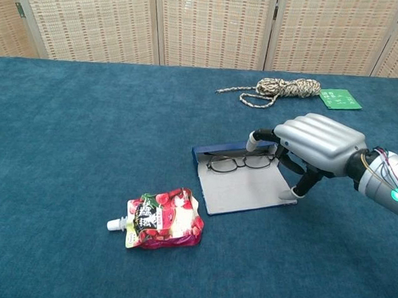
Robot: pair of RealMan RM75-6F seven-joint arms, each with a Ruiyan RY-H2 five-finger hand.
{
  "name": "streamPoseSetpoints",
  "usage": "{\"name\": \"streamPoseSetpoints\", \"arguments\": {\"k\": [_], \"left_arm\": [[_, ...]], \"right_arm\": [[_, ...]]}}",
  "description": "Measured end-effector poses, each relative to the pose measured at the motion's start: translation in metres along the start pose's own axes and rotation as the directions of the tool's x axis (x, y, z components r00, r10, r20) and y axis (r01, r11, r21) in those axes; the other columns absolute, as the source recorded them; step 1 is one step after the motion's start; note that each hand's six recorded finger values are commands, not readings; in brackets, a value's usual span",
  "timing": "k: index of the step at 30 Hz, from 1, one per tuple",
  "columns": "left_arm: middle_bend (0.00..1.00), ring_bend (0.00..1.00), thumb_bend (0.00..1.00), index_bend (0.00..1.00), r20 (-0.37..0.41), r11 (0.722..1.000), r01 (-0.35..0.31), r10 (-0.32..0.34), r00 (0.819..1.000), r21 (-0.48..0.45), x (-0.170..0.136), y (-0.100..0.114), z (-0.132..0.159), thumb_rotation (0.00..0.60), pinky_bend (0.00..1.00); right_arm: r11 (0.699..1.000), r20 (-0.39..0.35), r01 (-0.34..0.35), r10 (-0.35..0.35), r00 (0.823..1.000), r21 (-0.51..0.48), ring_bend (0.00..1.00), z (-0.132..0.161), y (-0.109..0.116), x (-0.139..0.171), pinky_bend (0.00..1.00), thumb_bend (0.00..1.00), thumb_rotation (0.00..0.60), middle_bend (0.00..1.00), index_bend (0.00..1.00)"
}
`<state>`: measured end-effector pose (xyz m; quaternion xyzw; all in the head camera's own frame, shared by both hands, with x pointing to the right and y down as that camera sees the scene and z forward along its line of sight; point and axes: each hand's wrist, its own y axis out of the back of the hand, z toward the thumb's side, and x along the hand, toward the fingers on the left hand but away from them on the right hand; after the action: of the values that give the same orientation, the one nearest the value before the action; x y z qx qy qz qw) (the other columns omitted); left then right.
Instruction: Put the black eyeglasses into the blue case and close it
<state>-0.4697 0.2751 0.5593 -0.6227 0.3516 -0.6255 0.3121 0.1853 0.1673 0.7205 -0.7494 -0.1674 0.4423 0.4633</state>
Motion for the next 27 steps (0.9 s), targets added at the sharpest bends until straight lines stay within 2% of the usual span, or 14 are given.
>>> {"name": "streamPoseSetpoints", "arguments": {"k": [11,27], "left_arm": [[0.10,0.12,0.20,0.08,-0.003,1.000,0.008,-0.008,1.000,-0.001,0.001,-0.002,0.000,0.600,0.23],[0.10,0.12,0.19,0.08,-0.009,1.000,0.014,-0.014,1.000,-0.002,0.001,-0.004,-0.002,0.600,0.23]], "right_arm": [[1.000,0.010,-0.021,0.021,1.000,0.001,1.00,-0.005,-0.019,0.002,0.89,0.10,0.600,0.83,0.25],[0.999,0.005,-0.046,0.045,0.999,0.023,1.00,-0.003,-0.028,-0.003,0.89,0.11,0.600,0.83,0.25]]}}
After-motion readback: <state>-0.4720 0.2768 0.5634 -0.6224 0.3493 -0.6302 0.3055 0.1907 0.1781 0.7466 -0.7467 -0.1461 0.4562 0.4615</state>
